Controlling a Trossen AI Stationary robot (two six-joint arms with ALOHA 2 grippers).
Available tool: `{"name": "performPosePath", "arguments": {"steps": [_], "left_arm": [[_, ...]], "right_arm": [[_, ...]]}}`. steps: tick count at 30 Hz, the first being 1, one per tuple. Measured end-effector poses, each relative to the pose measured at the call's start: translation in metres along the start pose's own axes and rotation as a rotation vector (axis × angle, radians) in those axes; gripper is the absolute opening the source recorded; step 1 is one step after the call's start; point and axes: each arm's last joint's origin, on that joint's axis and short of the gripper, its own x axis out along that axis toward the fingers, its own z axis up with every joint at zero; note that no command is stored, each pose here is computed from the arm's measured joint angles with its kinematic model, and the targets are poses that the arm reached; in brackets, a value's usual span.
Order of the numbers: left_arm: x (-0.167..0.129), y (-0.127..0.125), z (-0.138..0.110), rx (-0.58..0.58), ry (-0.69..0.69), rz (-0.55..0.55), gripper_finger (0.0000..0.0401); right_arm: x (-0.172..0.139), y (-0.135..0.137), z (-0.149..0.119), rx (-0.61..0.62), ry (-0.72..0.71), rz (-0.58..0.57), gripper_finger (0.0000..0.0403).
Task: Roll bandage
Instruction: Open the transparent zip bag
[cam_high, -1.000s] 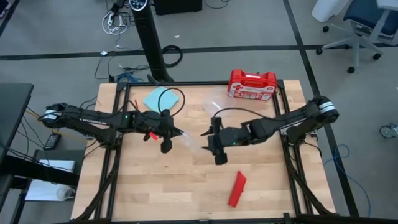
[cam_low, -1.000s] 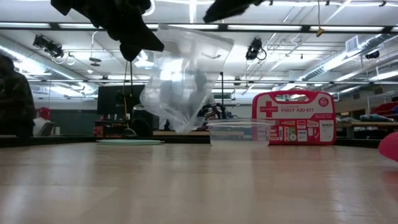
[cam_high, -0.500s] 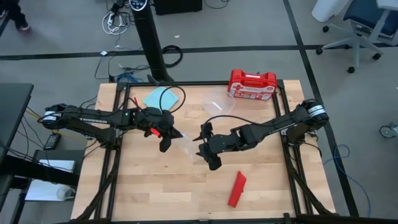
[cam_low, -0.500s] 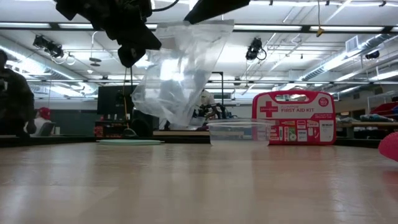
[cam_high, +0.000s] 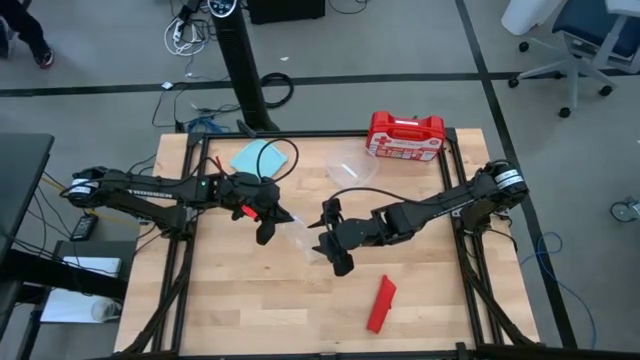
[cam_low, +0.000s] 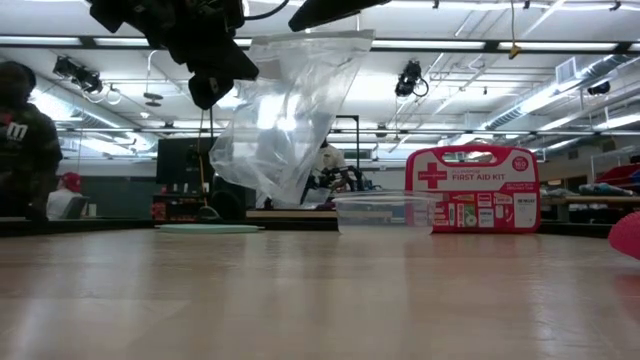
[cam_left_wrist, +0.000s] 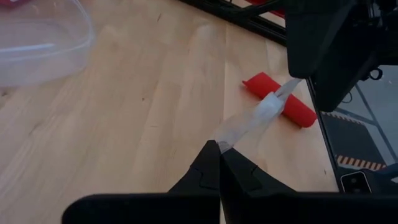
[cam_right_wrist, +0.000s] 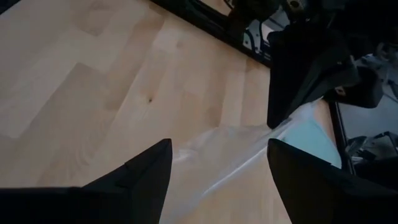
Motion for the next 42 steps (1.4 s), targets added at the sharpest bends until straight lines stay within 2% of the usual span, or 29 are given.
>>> {"name": "performPosePath", "arguments": {"steps": [11, 29, 42], "left_arm": [[0.0, 0.0, 0.0, -0.02, -0.004, 0.002, 0.0], [0.0, -0.003, 0.007, -0.053, -0.073, -0.026, 0.0], [0.0, -0.001, 0.007, -0.026, -0.087, 0.026, 0.0]], "right_arm": [[0.001, -0.001, 0.002, 0.031, -0.027, 0.025, 0.0261], [0.007, -0.015, -0.009, 0.106, 0.027, 0.062, 0.0261], [0.007, -0.015, -0.009, 0.148, 0.029, 0.062, 0.0249]]}}
